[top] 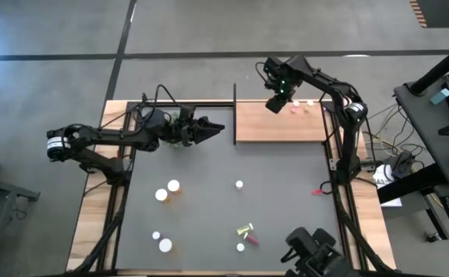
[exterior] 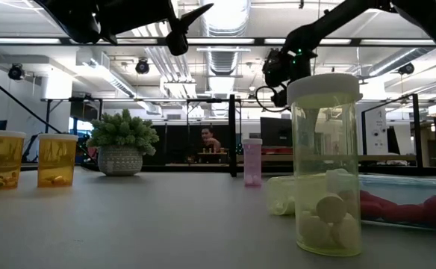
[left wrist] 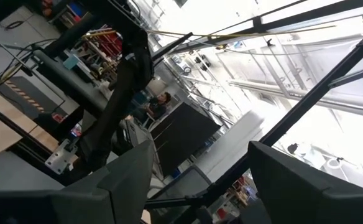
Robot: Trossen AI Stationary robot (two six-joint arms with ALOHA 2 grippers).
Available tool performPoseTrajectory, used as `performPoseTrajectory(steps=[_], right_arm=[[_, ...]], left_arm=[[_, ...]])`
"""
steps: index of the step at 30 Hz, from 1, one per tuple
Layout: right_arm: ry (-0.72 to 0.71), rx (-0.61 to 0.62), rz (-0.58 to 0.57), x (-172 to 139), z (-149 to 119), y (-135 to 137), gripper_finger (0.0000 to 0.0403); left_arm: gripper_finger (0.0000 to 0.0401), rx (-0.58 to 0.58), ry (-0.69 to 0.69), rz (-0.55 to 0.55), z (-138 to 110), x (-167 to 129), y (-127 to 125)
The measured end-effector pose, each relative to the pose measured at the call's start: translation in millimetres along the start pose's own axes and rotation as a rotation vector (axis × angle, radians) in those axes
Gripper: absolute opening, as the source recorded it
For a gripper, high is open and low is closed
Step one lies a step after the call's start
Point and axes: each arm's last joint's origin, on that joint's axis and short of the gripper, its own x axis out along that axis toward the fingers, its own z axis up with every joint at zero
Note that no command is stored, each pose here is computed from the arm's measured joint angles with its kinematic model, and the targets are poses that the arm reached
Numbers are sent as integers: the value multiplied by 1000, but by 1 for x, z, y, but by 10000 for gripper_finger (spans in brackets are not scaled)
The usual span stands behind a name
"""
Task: Pick and place medicine bottles onto shelf by color
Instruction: Put the bottom right blue pill bottle on the shelf
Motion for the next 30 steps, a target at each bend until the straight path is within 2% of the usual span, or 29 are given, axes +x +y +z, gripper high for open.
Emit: performPoseTrajectory(steps=[7,30], right_arm=[[-9,-21,75,5,-2,-12,107],[28,-140,88,18,-8,-11,107]], left_arm=[[245,19,-24,17,2,0,1],[245,23,-67,44,4,0,1]])
